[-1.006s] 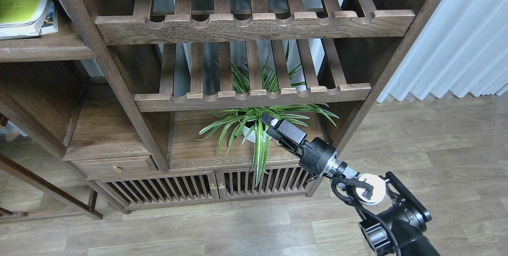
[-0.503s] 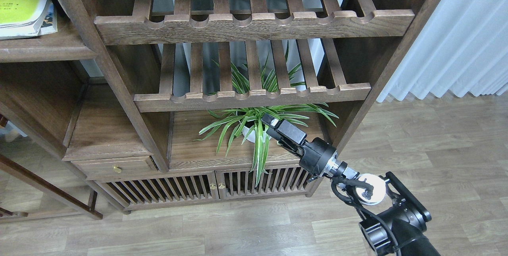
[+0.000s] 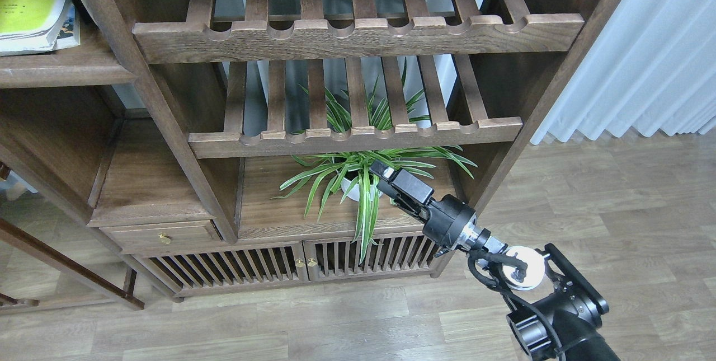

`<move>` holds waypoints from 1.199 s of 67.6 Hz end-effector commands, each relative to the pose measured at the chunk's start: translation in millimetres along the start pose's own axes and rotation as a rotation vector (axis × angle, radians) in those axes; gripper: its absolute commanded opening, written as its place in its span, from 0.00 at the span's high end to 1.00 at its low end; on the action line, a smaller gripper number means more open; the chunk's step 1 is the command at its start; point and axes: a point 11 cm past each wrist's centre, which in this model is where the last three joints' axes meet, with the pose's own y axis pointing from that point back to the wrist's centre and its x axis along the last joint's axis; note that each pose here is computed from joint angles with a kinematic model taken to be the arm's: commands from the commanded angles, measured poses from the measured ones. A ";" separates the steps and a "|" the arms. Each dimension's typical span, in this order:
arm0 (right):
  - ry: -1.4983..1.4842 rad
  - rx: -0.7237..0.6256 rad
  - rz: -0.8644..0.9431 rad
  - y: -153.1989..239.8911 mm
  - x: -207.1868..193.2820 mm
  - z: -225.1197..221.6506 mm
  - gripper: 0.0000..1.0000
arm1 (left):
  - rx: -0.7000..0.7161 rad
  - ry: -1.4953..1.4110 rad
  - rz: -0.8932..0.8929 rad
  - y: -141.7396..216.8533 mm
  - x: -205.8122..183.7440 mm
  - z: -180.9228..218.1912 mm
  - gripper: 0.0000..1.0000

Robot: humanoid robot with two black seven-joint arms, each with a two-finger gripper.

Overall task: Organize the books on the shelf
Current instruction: 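Place the maroon book on the edge shelf section with the left gripper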

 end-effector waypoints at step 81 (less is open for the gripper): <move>-0.022 0.006 0.011 6.8 6.0 6.0 0.00 | -0.053 0.131 0.006 -64.0 24.6 -6.4 0.88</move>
